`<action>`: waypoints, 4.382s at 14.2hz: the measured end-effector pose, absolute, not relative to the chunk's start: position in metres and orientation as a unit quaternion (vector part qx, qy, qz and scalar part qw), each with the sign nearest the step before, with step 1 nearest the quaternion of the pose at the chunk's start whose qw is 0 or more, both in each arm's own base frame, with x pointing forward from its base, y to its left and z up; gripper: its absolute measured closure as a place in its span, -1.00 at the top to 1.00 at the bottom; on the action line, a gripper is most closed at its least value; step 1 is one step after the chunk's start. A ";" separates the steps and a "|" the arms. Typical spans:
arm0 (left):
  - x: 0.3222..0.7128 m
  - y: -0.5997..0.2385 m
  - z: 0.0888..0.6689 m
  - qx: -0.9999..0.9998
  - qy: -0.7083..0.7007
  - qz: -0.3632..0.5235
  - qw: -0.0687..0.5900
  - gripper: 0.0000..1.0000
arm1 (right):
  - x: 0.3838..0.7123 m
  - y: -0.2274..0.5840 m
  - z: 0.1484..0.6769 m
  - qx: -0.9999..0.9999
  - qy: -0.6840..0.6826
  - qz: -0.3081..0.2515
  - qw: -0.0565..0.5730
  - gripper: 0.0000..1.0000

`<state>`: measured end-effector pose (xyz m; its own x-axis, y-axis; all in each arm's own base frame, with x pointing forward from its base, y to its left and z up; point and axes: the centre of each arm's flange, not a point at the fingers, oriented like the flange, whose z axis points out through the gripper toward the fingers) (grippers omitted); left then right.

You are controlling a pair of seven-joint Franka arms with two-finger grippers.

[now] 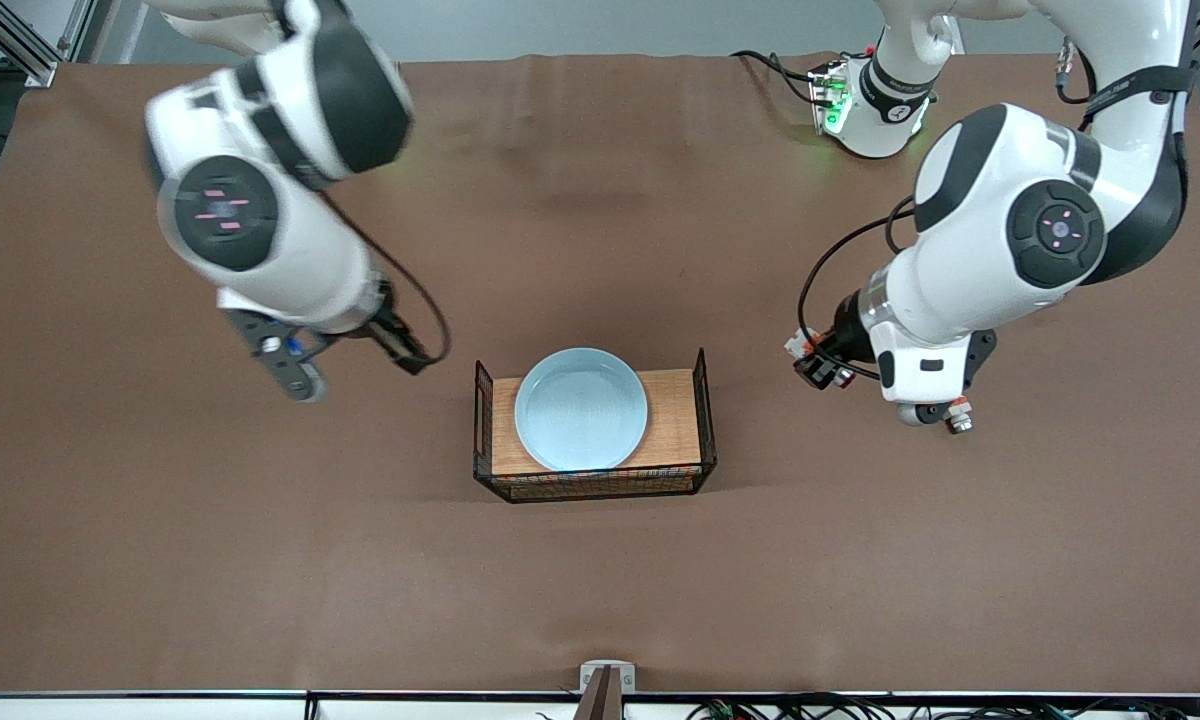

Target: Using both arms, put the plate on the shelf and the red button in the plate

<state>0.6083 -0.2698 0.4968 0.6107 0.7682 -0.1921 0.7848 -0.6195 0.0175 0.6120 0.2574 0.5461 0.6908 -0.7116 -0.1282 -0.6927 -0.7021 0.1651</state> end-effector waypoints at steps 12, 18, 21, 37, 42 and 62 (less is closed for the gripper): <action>0.590 -0.409 0.465 0.762 0.634 -0.076 0.112 -0.17 | 0.606 0.026 0.588 0.978 -0.171 -0.117 0.000 1.00; 0.597 -0.459 0.420 0.755 0.630 -0.062 0.168 -0.17 | 0.611 -0.044 0.575 0.986 -0.130 -0.100 -0.015 1.00; 0.591 -0.484 0.403 0.759 0.622 -0.040 0.191 -0.17 | 0.615 -0.054 0.564 0.989 -0.120 -0.088 -0.018 1.00; 0.594 -0.497 0.348 0.758 0.624 -0.038 0.188 -0.02 | 0.604 -0.067 0.555 0.994 -0.081 -0.072 0.011 1.00; 0.600 -0.497 0.373 0.753 0.622 -0.032 0.211 0.94 | 0.599 -0.067 0.575 0.994 -0.081 -0.066 0.015 1.00; 0.633 -0.288 0.474 0.927 0.338 0.062 0.148 1.00 | 0.512 -0.042 0.648 0.998 -0.060 -0.016 0.004 1.00</action>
<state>0.6327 -0.2885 0.4736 0.7643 0.6447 0.0156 0.6077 -0.7281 0.3171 0.5124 -0.0421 0.6480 0.9922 -0.1206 -0.0311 -0.1203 -0.9927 0.0090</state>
